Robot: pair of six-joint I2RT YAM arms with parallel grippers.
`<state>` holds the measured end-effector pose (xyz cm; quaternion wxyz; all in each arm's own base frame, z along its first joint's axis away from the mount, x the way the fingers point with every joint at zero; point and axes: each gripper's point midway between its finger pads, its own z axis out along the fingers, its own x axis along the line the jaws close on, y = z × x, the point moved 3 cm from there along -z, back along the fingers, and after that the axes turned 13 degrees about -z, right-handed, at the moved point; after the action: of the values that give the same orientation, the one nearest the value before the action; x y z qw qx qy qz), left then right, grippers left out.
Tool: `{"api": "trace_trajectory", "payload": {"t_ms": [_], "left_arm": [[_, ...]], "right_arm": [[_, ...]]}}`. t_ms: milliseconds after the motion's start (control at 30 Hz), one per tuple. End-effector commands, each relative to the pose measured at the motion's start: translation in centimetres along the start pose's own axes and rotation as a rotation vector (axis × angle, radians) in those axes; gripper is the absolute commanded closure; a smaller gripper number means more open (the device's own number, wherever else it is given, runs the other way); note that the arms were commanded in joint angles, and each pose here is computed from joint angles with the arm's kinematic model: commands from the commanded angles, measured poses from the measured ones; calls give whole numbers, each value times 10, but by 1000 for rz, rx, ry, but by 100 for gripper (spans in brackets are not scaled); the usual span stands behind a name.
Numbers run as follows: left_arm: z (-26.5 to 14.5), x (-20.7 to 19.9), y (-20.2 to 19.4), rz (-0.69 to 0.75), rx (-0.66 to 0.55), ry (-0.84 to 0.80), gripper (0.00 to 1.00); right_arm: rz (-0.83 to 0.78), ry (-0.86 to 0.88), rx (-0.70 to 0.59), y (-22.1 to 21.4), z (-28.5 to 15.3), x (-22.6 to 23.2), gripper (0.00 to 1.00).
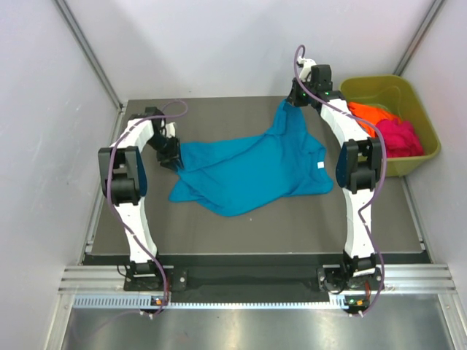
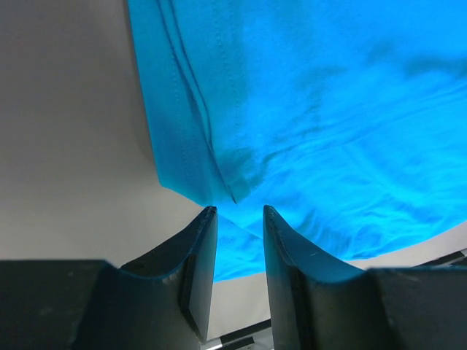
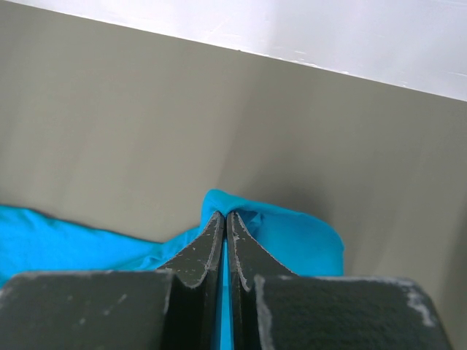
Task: Fold and stack the t-shirts
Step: Flatten the tshirt out
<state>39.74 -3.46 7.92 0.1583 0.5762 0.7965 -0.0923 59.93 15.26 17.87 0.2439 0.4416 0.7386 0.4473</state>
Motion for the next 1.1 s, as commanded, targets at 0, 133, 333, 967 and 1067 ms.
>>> {"api": "trace_trajectory", "payload": {"t_ms": [0,133,333,967,1067], "left_arm": [[4,2,2,-5,4,6,64],[6,1,8,-1,-2,7,66],[9,1,11,-1,-2,4,69],[14,-8,14,18,-1,-8,82],[12,-10,16,23,-9,-11,100]], "right_arm": [[-49,-2,-110,47,-27,8,100],[-44,-4,-106,45,-26,6,100],[-45,-4,-107,45,-25,6,100],[-52,-7,-107,45,-25,5,100],[-54,-8,-108,46,-26,6,100]]}}
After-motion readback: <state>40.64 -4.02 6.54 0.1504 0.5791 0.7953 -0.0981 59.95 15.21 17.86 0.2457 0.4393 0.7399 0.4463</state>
